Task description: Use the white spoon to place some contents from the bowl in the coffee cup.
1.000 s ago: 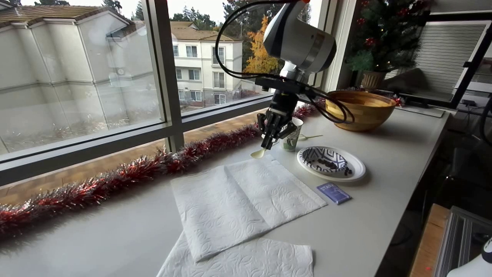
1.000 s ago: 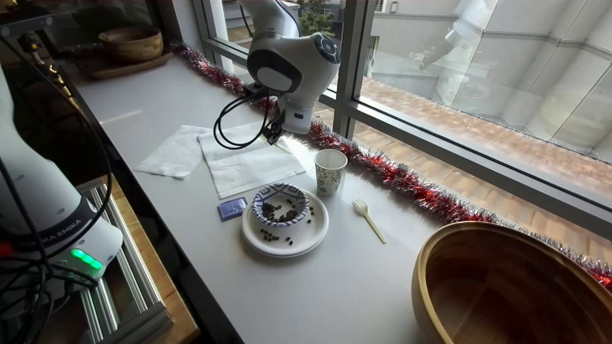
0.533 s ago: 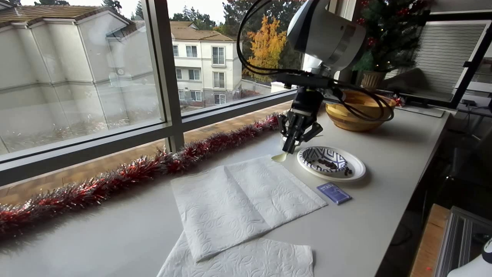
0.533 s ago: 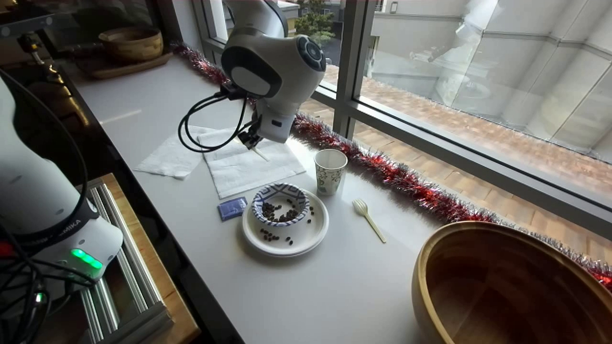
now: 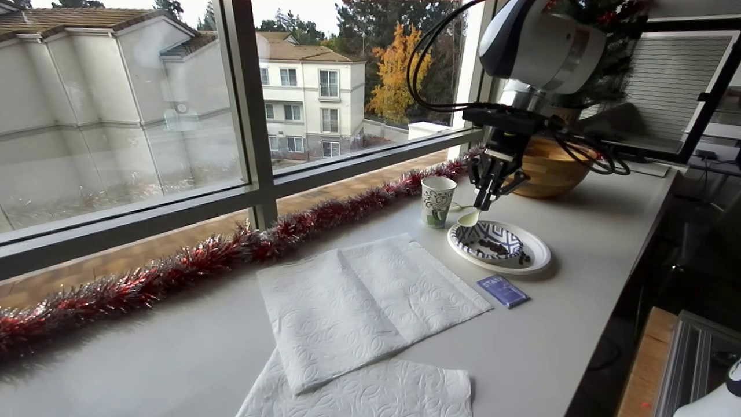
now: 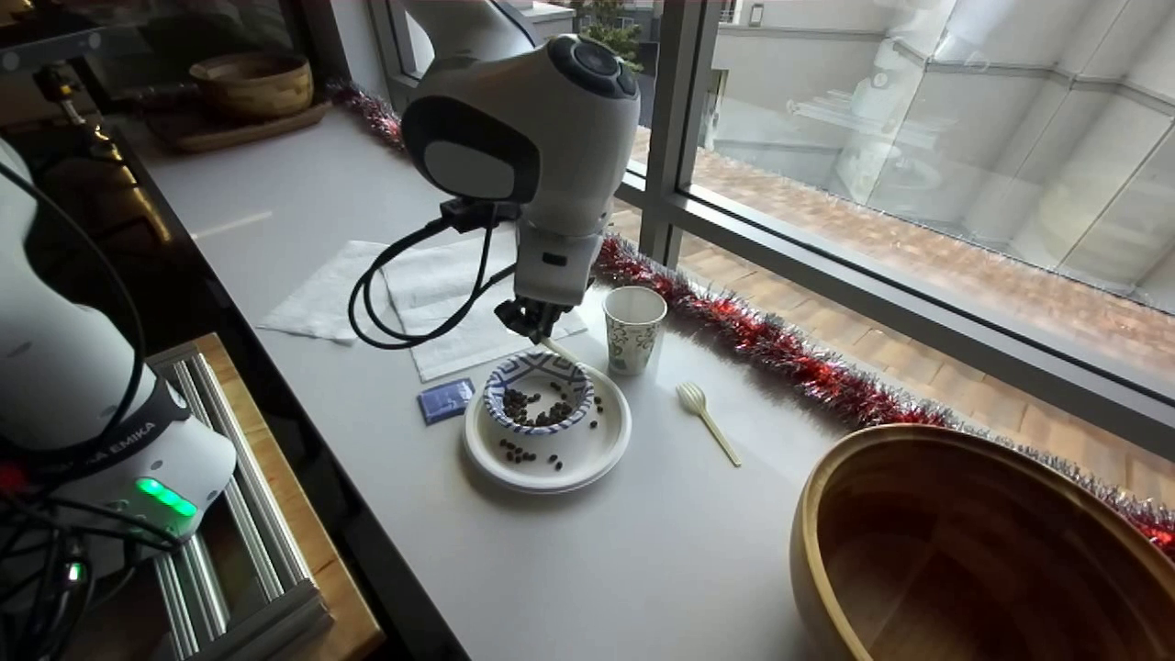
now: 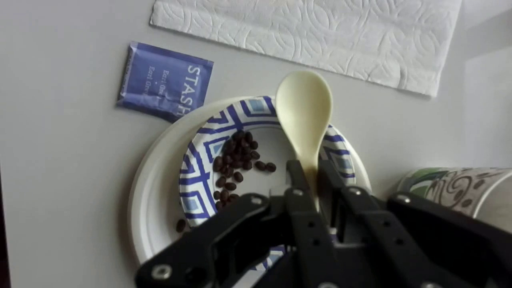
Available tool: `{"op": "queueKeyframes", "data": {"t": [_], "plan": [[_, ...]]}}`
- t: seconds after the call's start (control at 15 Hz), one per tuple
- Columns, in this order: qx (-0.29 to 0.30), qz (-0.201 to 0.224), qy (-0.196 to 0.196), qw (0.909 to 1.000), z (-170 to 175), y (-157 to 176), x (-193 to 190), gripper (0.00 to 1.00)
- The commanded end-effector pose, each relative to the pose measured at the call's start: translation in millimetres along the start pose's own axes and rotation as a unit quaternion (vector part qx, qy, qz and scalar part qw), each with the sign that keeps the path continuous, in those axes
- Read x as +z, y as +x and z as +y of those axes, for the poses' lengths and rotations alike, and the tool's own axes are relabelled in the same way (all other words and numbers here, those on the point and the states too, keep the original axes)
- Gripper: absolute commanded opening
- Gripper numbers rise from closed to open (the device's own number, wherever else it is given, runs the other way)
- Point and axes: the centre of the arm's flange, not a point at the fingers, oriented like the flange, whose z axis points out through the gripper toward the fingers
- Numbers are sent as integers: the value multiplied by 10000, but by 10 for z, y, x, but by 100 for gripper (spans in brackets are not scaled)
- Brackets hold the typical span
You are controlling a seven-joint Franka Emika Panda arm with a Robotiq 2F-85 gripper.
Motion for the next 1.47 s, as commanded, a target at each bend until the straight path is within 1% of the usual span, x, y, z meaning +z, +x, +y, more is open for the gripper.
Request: {"op": "queueKeyframes", "data": {"t": [0.0,0.13,0.2,0.27,0.33,0.4,0.53,0.73,0.93,1.2,1.4], "plan": [[-5,72,12,10000,3,19,-46,13],[-21,106,22,9999,-1,14,-74,13],[-26,108,19,9999,-3,10,-72,3],[-15,416,-32,9991,-37,44,-51,3],[0,563,-40,9984,-46,87,-69,3],[14,842,-54,9964,-46,154,-91,3],[30,1227,-104,9924,-45,248,-91,3],[84,1680,-267,9854,-39,325,64,3],[93,1942,-483,9797,-25,293,264,3],[94,2303,-512,9717,-78,205,390,3],[18,2426,-605,9682,-96,141,452,3]]}}
